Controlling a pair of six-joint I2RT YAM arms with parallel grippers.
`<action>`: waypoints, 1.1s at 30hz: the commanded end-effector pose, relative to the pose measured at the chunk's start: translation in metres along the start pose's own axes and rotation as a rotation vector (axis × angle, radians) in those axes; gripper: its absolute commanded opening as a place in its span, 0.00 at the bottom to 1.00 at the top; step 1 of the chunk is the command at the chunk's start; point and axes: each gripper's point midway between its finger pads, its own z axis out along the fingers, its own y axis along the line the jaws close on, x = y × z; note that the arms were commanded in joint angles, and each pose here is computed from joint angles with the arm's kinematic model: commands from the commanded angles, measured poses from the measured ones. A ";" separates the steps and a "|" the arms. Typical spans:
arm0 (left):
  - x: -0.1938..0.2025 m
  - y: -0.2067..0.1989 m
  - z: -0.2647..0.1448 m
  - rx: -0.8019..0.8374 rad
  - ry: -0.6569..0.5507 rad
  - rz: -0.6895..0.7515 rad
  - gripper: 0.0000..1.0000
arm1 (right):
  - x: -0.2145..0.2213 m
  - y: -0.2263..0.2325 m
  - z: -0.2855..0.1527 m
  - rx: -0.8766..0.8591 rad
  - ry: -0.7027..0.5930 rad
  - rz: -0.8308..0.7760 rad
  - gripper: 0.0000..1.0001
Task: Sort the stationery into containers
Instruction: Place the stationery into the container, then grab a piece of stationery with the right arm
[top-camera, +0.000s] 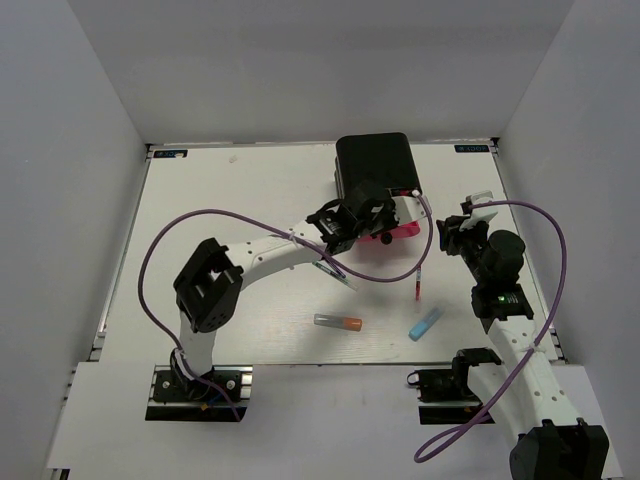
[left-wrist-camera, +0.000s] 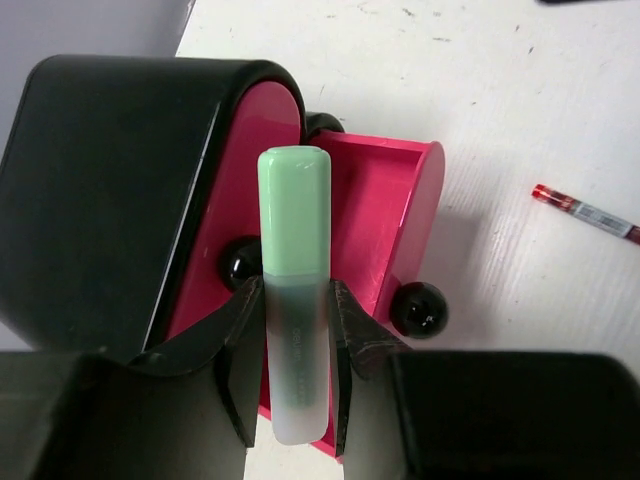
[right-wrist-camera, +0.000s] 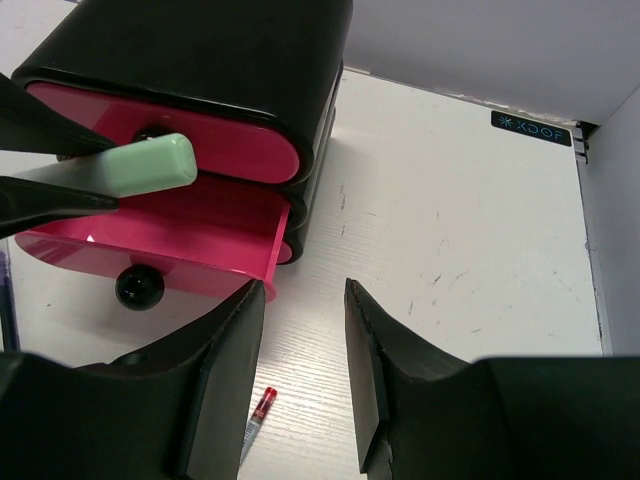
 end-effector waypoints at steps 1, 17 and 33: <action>0.000 0.012 0.006 -0.046 -0.024 0.021 0.00 | -0.006 0.000 -0.001 -0.004 -0.027 0.000 0.44; 0.007 0.022 0.009 -0.106 -0.010 -0.004 0.50 | -0.004 0.000 -0.001 -0.005 -0.022 0.001 0.44; -0.052 0.051 -0.102 -0.196 -0.167 -0.263 0.67 | 0.036 0.053 -0.006 -0.407 0.057 -0.288 0.82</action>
